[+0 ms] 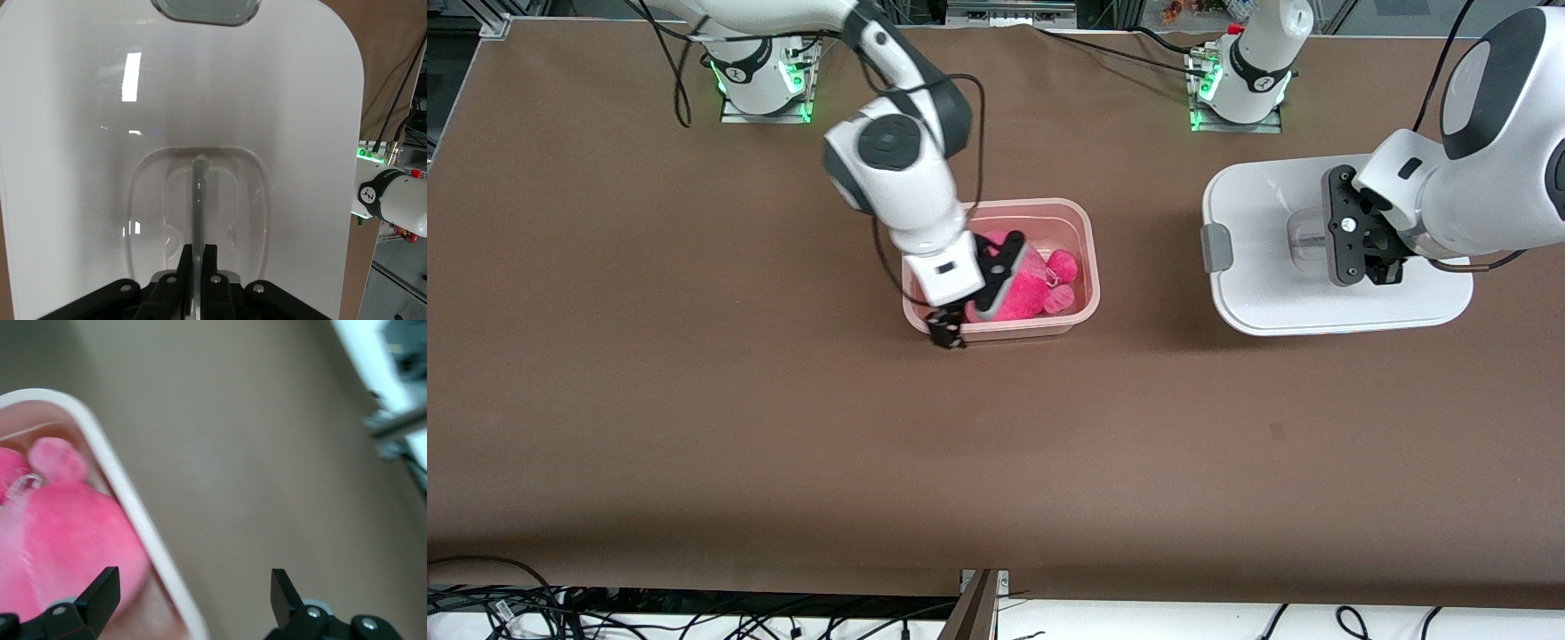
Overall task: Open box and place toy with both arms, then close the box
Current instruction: 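Bring the lid over the tub with the left gripper while the right gripper withdraws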
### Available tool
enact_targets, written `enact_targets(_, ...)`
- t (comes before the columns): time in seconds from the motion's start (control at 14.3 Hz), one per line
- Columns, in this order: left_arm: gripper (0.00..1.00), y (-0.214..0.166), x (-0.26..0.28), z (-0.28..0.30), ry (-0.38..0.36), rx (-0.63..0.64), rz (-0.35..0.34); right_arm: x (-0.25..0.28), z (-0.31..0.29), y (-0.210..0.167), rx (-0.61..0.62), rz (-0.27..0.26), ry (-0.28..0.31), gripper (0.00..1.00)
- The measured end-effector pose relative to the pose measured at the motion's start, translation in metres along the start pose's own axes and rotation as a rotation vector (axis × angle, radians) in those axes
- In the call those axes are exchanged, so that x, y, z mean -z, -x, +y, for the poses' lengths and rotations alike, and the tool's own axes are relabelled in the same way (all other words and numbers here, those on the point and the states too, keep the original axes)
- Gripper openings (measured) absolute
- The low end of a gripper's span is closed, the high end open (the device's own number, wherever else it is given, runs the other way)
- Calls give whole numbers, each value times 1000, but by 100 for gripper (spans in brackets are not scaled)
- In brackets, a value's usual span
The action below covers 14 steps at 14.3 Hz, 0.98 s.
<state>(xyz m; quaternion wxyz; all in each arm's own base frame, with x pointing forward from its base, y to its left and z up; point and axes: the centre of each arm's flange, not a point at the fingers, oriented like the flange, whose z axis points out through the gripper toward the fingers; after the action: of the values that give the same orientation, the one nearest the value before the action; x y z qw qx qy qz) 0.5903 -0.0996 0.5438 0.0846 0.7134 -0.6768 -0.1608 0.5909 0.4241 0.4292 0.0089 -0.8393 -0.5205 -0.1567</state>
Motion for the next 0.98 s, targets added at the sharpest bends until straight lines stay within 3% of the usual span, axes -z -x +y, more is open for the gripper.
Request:
enact_targets(0.21,7,-75,-5,18,40,-107,67,66,49,39,-92,-83,-10,100)
enact_targets(0.35,7,-129,-19,20,45,-151,76,115,72,67,-154,-134,-8,100)
enact_targets(0.7,7,-269,-50,30,-95,-141,118,212,123,164,-356,-210,-31,100)
enact_targets(0.98,7,-366,-92,55,-173,-54,121,261,135,240,-609,-269,-56,100)
